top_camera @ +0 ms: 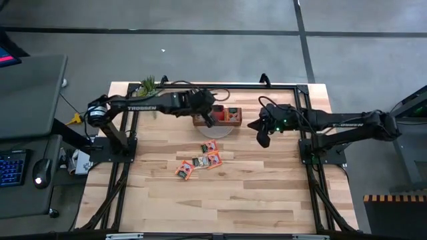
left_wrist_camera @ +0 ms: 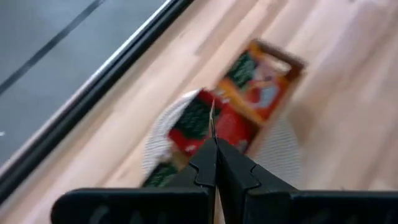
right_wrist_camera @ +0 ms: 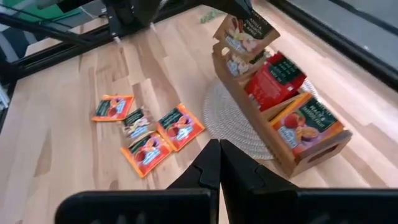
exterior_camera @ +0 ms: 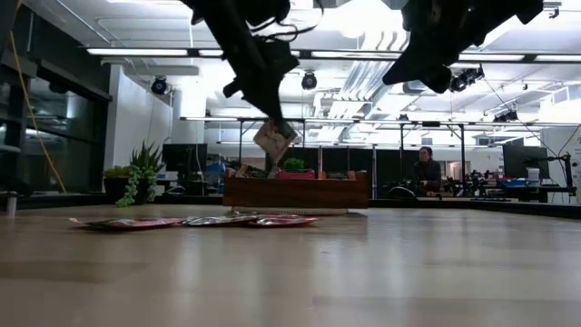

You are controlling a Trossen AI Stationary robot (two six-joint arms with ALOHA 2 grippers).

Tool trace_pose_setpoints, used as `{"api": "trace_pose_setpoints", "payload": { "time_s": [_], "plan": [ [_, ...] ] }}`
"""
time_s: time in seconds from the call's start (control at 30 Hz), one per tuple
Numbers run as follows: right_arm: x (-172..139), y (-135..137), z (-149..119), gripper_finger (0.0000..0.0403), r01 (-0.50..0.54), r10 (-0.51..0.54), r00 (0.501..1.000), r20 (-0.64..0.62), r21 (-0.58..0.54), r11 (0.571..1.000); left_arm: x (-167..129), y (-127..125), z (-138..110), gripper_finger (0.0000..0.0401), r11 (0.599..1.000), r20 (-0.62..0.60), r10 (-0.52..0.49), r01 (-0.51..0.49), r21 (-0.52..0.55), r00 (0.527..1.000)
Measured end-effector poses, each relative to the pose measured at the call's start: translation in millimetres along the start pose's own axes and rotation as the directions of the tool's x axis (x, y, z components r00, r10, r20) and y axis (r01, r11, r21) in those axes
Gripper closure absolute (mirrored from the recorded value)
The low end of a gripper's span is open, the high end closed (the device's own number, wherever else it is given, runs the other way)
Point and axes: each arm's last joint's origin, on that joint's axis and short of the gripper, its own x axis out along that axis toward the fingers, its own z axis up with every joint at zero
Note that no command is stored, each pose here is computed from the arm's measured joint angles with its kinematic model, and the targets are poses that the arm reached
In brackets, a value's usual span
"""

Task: Pick & Place Tea
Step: Put the brown tea bag in the left section of the wooden organizer

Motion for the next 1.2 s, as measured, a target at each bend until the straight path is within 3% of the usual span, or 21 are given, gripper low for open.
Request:
{"api": "trace_pose_setpoints", "payload": {
  "time_s": [0.27,0.4,0.5,0.63,0.77,0.97,1.07,1.2],
  "plan": [
    [0,-7,8,0.0402,0.008,-0.008,0.998,0.057,0.010,1.000,9,29,5,0.0401,0.994,-0.019,0.049,-0.047,0.095,0.999],
    [0,-10,11,0.0402,0.013,-0.015,0.997,0.080,0.023,1.000,2,42,9,0.0401,0.995,-0.009,0.018,-0.017,0.098,1.000],
    [0,-13,11,0.0402,0.028,-0.033,0.996,0.085,0.058,0.998,-18,55,22,0.0401,0.997,0.112,-0.042,0.034,0.075,0.993],
    [0,-15,13,0.0402,0.044,-0.051,0.994,0.097,0.077,0.996,-41,76,18,0.0401,0.991,0.257,-0.137,0.130,0.044,0.957],
    [0,-15,13,0.0402,0.079,-0.087,0.990,0.108,0.076,0.994,-43,88,-12,0.0401,0.985,0.302,-0.171,0.172,0.024,0.938],
    [0,-16,13,0.0402,0.107,-0.113,0.987,0.115,0.058,0.993,-19,81,-57,0.0401,0.936,0.390,-0.330,0.351,0.019,0.859],
    [0,-16,13,0.0402,0.106,-0.113,0.987,0.115,0.063,0.992,-13,81,-66,0.0401,0.927,0.449,-0.349,0.372,0.040,0.822],
    [0,-16,13,0.0402,0.105,-0.112,0.987,0.114,0.067,0.992,-3,79,-82,0.0401,0.921,0.429,-0.378,0.382,0.081,0.820]
  ]
}}
